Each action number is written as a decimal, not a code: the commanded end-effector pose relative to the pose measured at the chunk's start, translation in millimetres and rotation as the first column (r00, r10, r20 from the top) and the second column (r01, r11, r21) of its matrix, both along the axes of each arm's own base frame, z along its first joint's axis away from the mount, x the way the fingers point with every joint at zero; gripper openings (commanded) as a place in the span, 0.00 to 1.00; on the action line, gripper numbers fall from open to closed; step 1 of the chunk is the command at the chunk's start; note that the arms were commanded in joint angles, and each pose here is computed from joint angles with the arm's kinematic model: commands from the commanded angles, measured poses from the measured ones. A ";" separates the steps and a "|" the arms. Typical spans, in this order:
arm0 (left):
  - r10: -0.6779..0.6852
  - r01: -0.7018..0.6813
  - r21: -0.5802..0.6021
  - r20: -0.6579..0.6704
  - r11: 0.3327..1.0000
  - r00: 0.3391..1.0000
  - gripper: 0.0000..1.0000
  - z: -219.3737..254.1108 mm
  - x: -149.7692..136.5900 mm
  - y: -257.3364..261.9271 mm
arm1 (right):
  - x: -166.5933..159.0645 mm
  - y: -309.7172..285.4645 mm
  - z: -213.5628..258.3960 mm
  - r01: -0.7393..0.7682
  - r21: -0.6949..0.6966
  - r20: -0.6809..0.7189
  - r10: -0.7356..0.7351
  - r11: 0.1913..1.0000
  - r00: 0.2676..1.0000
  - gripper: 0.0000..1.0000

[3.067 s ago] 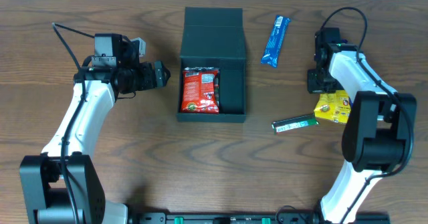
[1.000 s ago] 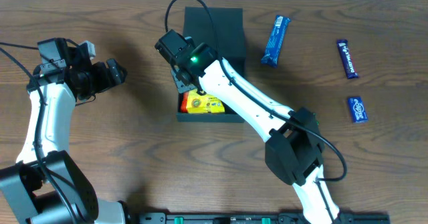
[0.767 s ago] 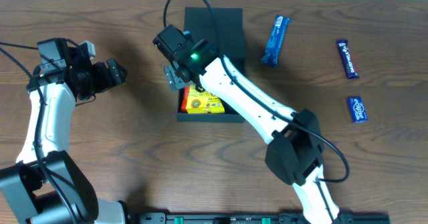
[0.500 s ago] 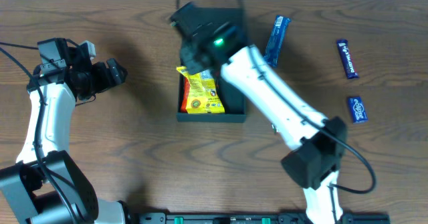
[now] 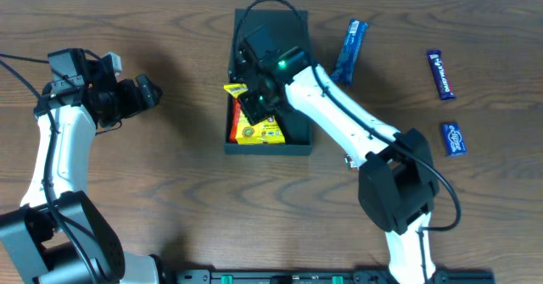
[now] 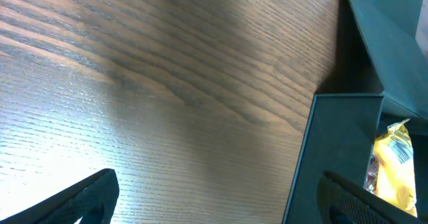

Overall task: Pack container
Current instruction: 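Carry the yellow bag with the right gripper and lower it into the box, then release the yellow bag and press it down inside the box, then move the right gripper to the blue wafer bar and grasp it, then carry the blue bar into the box beside the yellow bag and release, then move the right gripper to the dark blue chocolate bar and grasp it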

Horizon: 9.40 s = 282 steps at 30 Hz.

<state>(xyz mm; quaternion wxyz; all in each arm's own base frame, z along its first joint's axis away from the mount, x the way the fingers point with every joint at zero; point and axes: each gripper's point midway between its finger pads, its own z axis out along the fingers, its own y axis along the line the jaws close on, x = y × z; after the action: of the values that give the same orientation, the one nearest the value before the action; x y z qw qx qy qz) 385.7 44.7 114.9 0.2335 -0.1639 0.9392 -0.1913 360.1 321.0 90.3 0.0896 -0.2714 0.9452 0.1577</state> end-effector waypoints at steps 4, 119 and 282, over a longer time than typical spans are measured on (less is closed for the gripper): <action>-0.017 0.017 0.006 0.005 1.000 1.000 0.95 3.3 3.4 -0.1 | -5.3 10.6 -13.7 -0.047 0.034 0.014 0.047 0.998 0.999 0.01; -0.222 0.211 -0.110 -0.101 0.971 0.970 0.06 -50.4 17.1 -143.7 | 210.0 -248.0 -56.0 0.817 -0.049 0.044 -0.815 0.575 0.577 0.97; -0.250 0.240 -0.098 -0.103 0.966 0.963 0.06 -51.7 13.9 -143.5 | 2.7 -114.8 -51.3 0.212 -0.212 0.032 -0.210 0.954 0.977 0.01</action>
<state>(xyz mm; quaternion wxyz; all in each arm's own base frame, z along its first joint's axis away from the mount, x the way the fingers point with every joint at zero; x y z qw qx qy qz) 394.4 -100.6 62.8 0.1422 -0.0718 0.9540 -0.2541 367.6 203.5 55.7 0.0961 -0.1609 0.9809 0.0519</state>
